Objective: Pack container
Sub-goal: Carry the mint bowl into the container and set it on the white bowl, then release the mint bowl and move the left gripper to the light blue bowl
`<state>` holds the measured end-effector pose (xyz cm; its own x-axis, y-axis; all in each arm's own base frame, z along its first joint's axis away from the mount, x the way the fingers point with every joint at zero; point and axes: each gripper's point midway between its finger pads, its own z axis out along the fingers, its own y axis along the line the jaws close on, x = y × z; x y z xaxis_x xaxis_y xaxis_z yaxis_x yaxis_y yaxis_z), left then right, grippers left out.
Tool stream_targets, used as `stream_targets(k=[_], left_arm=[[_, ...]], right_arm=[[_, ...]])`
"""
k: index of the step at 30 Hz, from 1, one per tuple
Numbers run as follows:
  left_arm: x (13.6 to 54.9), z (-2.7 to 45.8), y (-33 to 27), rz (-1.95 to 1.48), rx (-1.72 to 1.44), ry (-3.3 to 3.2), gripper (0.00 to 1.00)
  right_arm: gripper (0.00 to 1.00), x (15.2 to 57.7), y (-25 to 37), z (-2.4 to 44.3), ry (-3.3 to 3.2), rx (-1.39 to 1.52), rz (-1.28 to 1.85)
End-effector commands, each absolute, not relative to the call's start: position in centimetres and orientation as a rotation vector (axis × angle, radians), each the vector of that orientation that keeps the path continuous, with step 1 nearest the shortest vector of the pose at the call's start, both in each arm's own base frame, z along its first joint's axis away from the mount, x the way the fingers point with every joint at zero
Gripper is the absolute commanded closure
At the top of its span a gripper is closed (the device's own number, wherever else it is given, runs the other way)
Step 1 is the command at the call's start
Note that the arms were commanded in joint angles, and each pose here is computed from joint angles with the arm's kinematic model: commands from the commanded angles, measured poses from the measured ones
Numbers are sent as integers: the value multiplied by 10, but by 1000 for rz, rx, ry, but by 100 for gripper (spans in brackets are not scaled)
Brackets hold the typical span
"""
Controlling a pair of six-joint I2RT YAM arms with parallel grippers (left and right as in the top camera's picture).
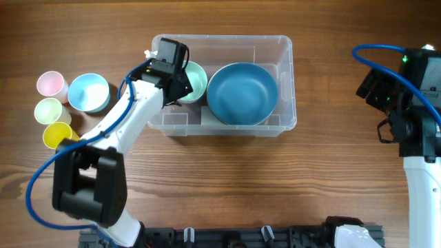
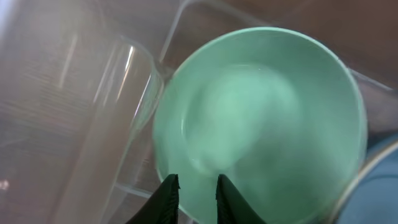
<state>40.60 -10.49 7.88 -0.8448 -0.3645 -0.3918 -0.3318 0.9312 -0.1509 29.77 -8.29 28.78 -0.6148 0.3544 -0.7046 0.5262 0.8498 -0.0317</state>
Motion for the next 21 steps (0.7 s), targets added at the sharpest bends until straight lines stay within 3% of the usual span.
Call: stream_targets(k=[1, 11, 17, 19, 21], left_arm=[[410, 85, -102, -89, -507, 2643, 80], [419, 156, -104, -175, -497, 2502, 81], [414, 216, -65, -115, -661, 2320, 77], [408, 224, -44, -111, -772, 2279, 73], [400, 224, -17, -109, -933, 2245, 61]], right_arm=[[0, 299, -87, 292, 2273, 662, -320], [0, 299, -87, 292, 2273, 662, -320], [1, 299, -87, 292, 2273, 662, -320], [0, 299, -87, 292, 2273, 662, -320], [0, 299, -87, 292, 2273, 662, -320]])
